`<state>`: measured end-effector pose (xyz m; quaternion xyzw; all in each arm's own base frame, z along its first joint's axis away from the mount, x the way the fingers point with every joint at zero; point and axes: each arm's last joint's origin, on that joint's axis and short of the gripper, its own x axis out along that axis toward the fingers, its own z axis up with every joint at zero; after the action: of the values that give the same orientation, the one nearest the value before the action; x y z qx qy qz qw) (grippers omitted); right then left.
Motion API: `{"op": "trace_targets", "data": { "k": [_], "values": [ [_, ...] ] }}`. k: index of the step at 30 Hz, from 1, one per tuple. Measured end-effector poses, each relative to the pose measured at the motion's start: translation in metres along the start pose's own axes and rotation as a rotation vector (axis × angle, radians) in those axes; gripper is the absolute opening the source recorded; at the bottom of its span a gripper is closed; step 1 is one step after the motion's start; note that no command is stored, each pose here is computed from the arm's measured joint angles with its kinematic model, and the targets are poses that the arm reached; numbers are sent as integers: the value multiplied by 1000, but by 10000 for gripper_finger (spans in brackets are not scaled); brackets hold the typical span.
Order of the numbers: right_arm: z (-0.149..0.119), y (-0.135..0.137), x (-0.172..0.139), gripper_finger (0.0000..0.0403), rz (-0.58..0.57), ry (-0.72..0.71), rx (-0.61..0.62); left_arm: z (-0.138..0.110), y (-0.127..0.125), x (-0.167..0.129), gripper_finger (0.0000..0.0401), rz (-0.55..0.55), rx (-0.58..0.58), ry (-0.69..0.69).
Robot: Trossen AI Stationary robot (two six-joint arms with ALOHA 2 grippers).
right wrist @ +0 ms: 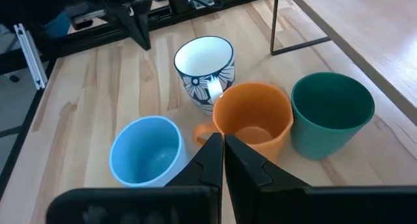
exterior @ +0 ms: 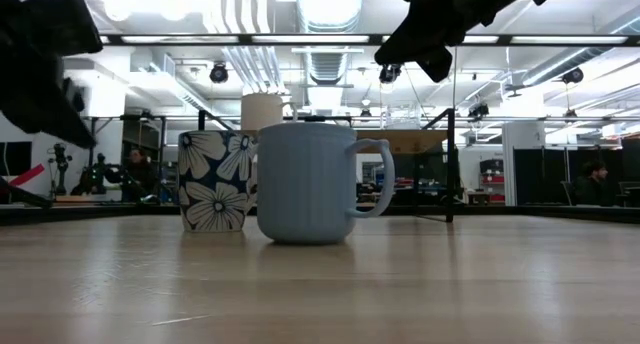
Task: Stack small to large cups/mugs on shelf
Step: Put the blue mug on the shelf
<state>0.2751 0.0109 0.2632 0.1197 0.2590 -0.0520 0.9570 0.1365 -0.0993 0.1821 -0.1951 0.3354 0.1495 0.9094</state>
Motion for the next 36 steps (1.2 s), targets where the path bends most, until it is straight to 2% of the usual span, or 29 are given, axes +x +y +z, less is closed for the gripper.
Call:
{"op": "trace_targets", "data": {
  "k": [4,9,12,15,19,23,26,30,36],
  "values": [
    [0,0,0,9,0,0,4,0,0,5,0,8,-28,-183],
    [0,0,0,9,0,-1,14,15,-2,1,0,90,72,-399],
    [0,0,0,9,0,-1,19,32,0,-9,0,135,114,-475],
    [0,0,0,9,1,-2,20,53,5,-25,0,136,153,-542],
    [0,0,0,9,1,-4,23,77,18,-53,0,17,207,-615],
    [0,0,0,9,1,-5,23,87,39,-73,0,-147,176,-667],
    [0,0,0,9,1,-5,23,83,54,-80,0,-232,168,-627],
    [1,0,0,9,2,-6,23,75,74,-95,0,-354,63,-590],
    [1,0,0,9,2,-6,23,53,97,-104,0,-353,7,-510]
  ]
}}
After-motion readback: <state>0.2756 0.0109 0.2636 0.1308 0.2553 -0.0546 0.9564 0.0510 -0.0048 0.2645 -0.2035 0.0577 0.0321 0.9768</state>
